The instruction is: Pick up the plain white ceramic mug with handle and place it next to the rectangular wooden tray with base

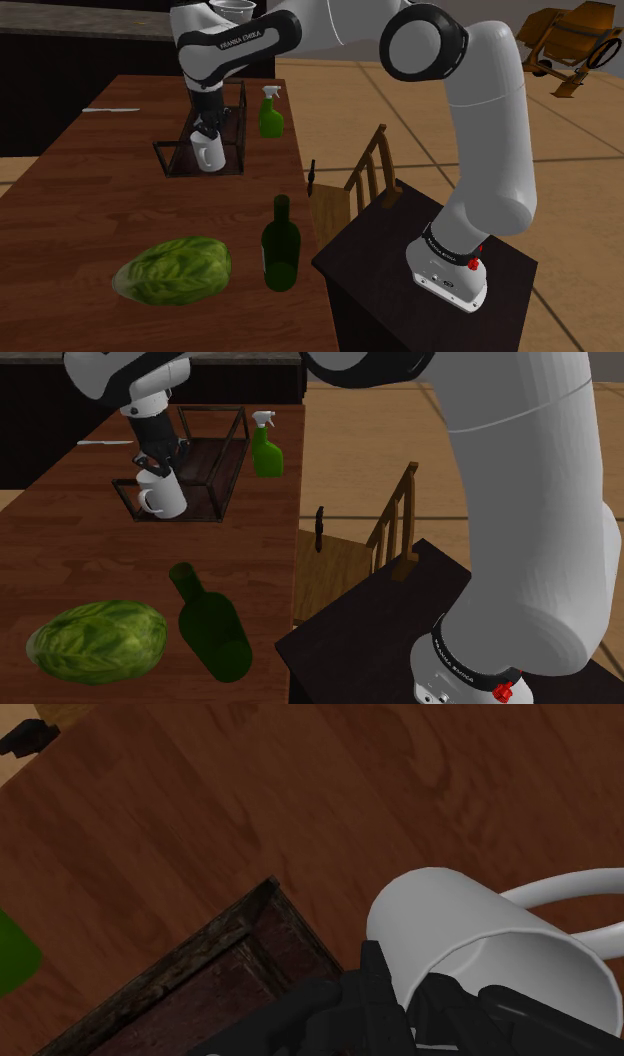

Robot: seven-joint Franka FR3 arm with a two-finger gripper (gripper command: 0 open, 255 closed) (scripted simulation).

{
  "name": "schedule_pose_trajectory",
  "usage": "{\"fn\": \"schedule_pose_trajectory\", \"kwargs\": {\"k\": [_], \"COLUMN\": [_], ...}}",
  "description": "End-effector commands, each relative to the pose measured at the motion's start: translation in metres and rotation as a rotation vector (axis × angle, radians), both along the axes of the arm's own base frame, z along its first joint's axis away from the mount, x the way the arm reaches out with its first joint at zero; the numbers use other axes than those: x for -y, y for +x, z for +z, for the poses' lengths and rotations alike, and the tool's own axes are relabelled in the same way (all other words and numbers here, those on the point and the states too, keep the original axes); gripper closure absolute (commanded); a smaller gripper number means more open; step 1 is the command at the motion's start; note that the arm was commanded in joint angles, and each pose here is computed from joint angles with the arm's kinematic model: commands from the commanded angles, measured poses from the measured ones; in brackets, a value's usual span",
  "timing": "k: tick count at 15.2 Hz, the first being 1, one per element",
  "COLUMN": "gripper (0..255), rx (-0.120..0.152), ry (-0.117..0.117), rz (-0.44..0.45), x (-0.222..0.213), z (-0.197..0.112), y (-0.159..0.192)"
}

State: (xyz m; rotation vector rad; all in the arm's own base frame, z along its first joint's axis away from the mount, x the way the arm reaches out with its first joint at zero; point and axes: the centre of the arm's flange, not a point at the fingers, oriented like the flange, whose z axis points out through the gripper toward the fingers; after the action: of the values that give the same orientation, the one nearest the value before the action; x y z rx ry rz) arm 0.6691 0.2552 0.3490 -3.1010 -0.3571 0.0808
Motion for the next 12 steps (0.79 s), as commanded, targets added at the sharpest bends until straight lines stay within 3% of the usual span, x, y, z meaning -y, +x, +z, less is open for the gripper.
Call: {"fn": "schedule_pose_trajectory", "kwargs": {"k": [1,12], "gripper": [255,255], "rx": [0.0,0.0], "ry": [0.0,0.0], "rz": [0.0,0.0], "x": [-0.001,-0.001], "z": [-0.011,-0.069], "y": [0.0,0.0]}}
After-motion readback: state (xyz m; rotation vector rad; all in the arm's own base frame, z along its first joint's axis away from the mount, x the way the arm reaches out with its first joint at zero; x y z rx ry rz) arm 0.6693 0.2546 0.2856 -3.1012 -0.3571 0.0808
